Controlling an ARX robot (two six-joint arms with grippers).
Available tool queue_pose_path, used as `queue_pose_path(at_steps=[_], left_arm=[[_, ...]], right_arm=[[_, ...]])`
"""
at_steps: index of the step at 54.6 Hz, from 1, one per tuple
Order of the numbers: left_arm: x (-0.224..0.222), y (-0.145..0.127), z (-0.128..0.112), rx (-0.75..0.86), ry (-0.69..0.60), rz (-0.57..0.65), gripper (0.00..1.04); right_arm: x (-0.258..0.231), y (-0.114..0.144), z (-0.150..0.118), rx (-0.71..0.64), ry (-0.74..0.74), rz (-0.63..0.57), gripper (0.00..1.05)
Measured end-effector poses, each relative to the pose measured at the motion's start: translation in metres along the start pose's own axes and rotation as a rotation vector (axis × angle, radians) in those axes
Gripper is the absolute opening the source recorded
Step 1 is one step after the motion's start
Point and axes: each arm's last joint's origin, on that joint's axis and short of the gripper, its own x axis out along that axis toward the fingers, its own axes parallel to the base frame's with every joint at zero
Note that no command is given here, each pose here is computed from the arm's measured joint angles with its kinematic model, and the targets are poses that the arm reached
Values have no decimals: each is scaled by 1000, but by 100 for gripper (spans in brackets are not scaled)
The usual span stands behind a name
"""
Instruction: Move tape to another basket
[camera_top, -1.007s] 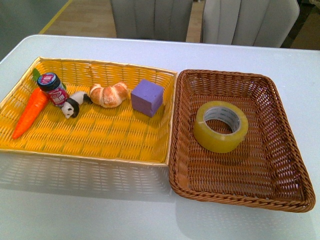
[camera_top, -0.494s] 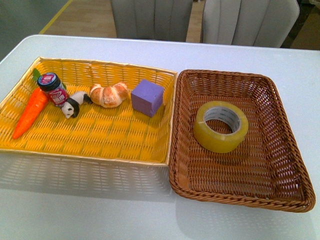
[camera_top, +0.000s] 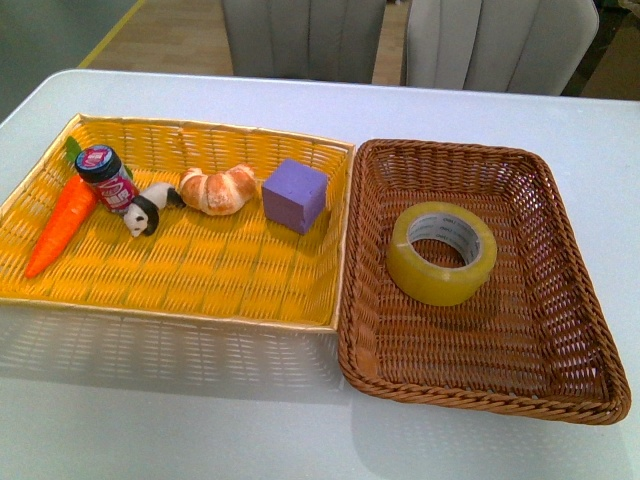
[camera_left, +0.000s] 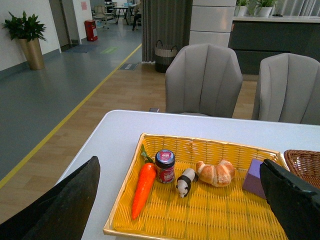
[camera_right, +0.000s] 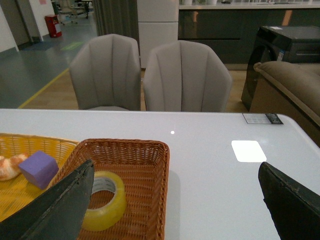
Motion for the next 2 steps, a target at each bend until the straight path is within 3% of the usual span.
queue_pose_path(at_steps=[2], left_arm=[[0,0,0,0,0,0,96]], right_arm=[[0,0,0,0,0,0,96]])
